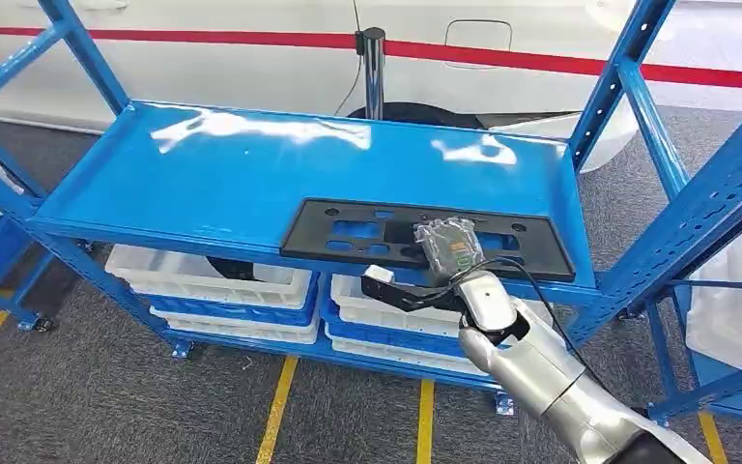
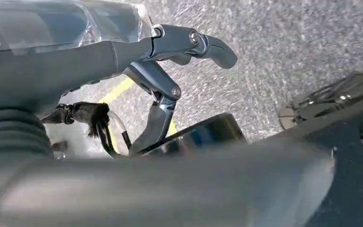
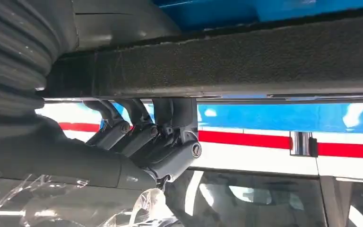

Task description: Take the parts from the cabinet and place them on the table.

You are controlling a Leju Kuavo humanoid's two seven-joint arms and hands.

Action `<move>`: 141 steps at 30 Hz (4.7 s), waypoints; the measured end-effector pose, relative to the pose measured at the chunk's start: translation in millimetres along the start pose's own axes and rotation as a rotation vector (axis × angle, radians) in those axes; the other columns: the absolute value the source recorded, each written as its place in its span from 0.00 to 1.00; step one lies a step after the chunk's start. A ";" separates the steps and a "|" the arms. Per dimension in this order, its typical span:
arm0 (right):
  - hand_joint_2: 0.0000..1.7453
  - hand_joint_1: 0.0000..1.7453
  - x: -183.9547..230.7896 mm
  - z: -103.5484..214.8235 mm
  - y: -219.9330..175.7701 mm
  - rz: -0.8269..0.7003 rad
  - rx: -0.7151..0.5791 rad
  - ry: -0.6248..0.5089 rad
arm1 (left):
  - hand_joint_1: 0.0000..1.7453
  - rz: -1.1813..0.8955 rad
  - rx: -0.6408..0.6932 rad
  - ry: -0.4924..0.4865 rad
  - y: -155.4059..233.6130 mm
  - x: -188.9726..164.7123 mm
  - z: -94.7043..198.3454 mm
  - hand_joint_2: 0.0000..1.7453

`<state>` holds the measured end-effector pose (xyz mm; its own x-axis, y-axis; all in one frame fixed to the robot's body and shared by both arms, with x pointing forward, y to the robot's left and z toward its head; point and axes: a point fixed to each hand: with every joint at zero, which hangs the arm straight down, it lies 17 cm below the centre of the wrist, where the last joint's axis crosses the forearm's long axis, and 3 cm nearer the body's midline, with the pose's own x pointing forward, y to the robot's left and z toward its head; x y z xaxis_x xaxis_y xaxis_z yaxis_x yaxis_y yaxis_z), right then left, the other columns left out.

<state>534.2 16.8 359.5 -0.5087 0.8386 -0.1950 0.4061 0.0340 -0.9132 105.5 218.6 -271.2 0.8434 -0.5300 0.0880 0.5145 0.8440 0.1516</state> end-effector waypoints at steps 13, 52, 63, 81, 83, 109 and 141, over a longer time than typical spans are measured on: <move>1.00 1.00 -3.8 1.1 3.5 0.004 0.014 0.007 | 0.00 -0.038 0.019 -0.049 1.1 7.1 -0.1 1.00; 1.00 1.00 -40.2 2.9 -5.3 0.611 -0.005 -0.029 | 0.00 -0.072 0.023 -0.140 15.0 -2.4 -3.9 1.00; 1.00 1.00 -39.8 -5.1 -27.8 0.626 -0.049 -0.025 | 0.00 -0.080 0.022 -0.139 14.9 -1.1 -3.7 1.00; 1.00 1.00 -21.2 -13.8 -106.7 0.603 -0.241 -0.013 | 0.00 -0.096 0.027 -0.142 16.1 0.5 -3.7 1.00; 1.00 1.00 -20.5 -13.2 -111.3 0.595 -0.255 -0.008 | 0.00 -0.097 0.027 -0.142 16.1 0.5 -3.7 1.00; 1.00 1.00 -19.2 -5.3 -117.0 0.500 -0.298 -0.001 | 0.00 -0.112 0.021 -0.140 15.1 4.0 -3.1 1.00; 1.00 1.00 9.3 -4.6 -79.9 0.415 -0.264 -0.111 | 0.00 -0.106 0.010 -0.119 5.9 -2.4 -2.6 1.00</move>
<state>500.5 24.4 432.2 -0.3356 0.7484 -0.5720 0.7620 -0.1413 -0.6319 106.9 225.1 -273.1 0.7599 -0.6225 0.1872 0.5973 0.7823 0.1765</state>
